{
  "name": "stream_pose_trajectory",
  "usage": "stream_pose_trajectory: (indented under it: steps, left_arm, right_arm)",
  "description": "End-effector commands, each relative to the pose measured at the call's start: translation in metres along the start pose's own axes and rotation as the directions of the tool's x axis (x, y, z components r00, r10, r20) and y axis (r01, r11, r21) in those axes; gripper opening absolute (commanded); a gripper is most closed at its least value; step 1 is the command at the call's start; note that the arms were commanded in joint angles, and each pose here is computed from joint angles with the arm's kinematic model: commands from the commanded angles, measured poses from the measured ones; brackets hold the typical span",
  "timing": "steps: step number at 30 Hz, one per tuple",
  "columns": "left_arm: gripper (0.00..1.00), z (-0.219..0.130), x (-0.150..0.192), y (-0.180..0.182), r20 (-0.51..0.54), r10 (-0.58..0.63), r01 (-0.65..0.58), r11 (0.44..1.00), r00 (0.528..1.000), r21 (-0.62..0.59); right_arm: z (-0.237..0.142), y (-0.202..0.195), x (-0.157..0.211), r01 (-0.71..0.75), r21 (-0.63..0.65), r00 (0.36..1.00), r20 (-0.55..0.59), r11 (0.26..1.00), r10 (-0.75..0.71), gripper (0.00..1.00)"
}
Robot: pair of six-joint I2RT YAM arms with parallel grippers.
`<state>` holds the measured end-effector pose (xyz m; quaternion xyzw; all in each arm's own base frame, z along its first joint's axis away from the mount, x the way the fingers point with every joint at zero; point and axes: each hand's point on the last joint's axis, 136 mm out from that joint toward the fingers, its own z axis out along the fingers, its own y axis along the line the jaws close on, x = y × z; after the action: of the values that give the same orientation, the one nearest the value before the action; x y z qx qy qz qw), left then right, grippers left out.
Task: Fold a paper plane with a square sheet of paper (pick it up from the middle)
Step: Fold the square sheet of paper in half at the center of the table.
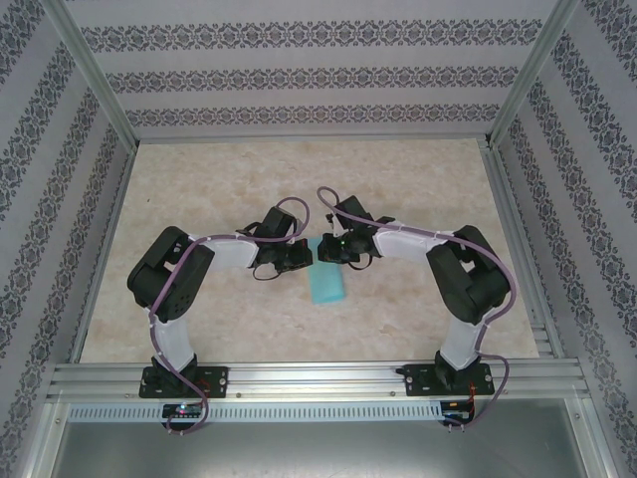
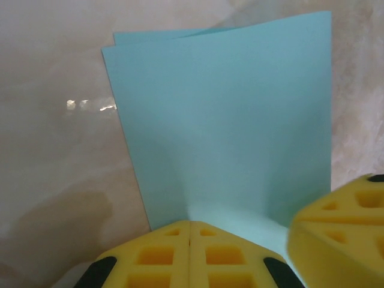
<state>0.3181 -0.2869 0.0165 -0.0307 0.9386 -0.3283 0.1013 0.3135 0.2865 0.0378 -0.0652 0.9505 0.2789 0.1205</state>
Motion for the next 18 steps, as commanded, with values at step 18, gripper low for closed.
stream_pose_trajectory:
  steps: [18]
  left_arm:
    - [0.05, 0.016, 0.037, 0.07, -0.108, -0.045, 0.013, 0.958, 0.993, -0.287]
  right_arm:
    - [0.017, -0.04, 0.018, -0.039, 0.019, 0.998, -0.043, 0.999, 0.04, 0.11]
